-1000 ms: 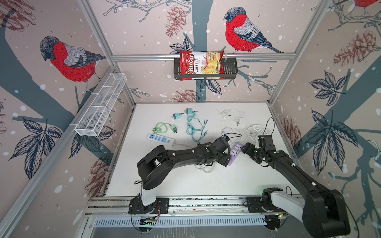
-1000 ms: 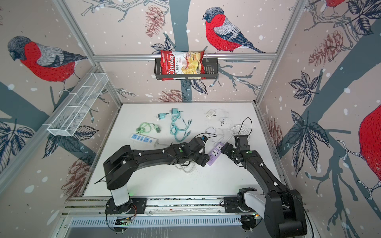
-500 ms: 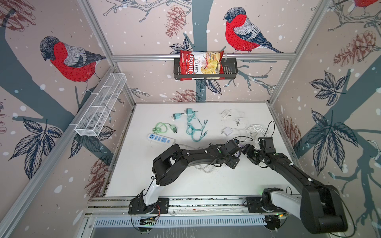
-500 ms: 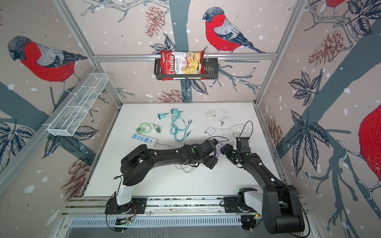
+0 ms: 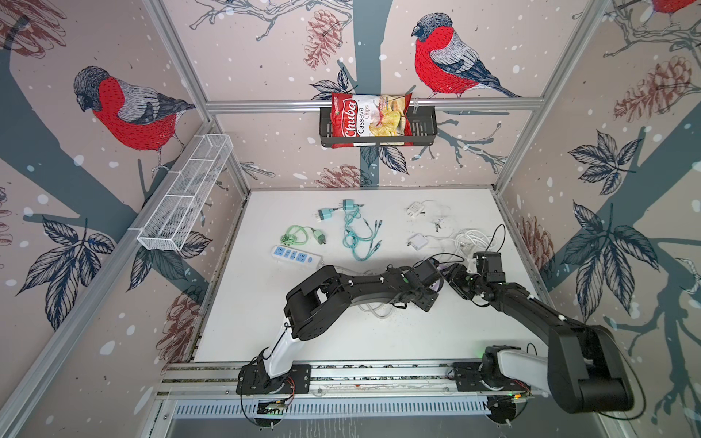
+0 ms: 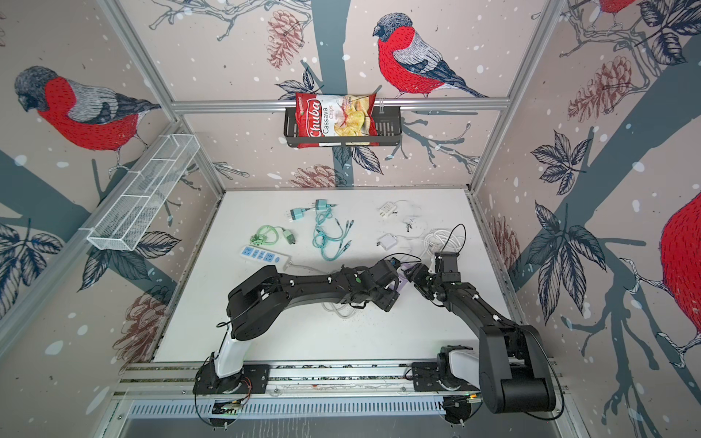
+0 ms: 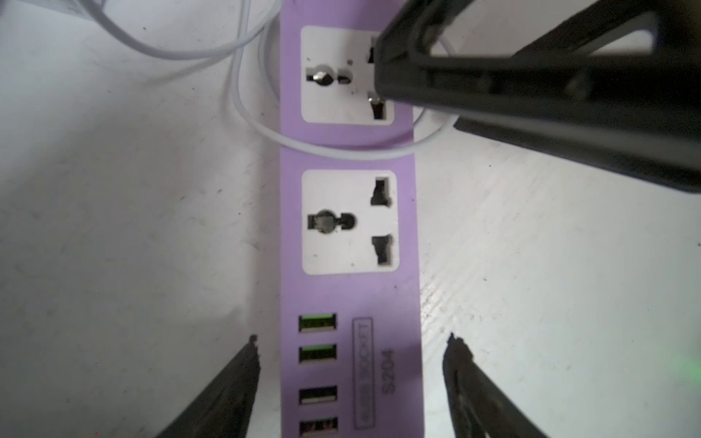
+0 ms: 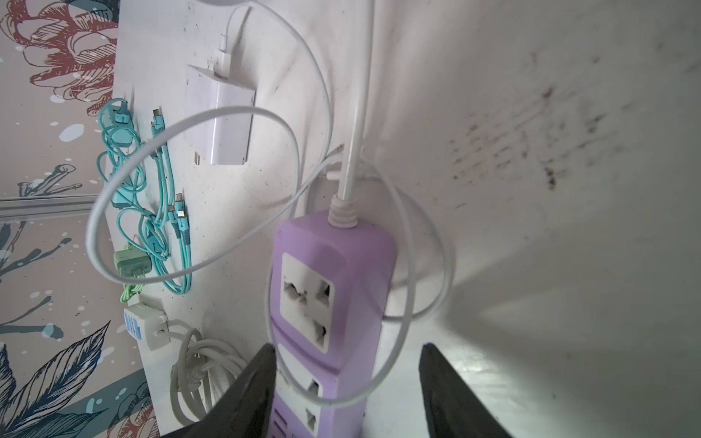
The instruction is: Insert the plug
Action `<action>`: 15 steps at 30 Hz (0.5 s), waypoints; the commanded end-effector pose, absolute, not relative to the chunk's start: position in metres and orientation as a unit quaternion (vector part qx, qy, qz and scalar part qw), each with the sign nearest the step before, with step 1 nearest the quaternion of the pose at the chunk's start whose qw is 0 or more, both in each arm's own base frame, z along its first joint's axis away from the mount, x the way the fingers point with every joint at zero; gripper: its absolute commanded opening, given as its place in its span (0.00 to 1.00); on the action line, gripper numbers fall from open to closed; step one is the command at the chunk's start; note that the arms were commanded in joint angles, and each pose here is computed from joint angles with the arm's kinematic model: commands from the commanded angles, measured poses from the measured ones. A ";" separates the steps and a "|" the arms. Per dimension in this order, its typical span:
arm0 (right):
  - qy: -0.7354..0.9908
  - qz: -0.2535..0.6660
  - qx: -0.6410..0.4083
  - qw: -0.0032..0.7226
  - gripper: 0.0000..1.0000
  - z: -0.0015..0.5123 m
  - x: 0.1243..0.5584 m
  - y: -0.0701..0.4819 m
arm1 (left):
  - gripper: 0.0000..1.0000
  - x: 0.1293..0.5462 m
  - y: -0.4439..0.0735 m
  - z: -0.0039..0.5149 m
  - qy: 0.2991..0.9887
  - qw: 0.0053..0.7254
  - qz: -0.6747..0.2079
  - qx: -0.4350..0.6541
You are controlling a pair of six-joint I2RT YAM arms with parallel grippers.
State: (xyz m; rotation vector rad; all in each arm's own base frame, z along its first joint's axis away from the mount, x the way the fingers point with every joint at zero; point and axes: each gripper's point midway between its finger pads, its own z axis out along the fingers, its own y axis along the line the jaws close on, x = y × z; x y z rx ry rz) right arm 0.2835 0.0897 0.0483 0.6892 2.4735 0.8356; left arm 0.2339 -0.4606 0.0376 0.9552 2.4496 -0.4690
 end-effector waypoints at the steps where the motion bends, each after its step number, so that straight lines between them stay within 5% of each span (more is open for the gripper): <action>1: 0.881 0.326 0.250 0.235 0.56 0.057 0.295 0.092 | 0.75 0.235 -0.458 0.035 0.893 0.234 -0.162 0.349; 15: 0.868 0.344 0.258 0.247 0.42 0.059 0.310 0.087 | 0.67 0.231 -0.444 0.025 0.897 0.228 -0.147 0.350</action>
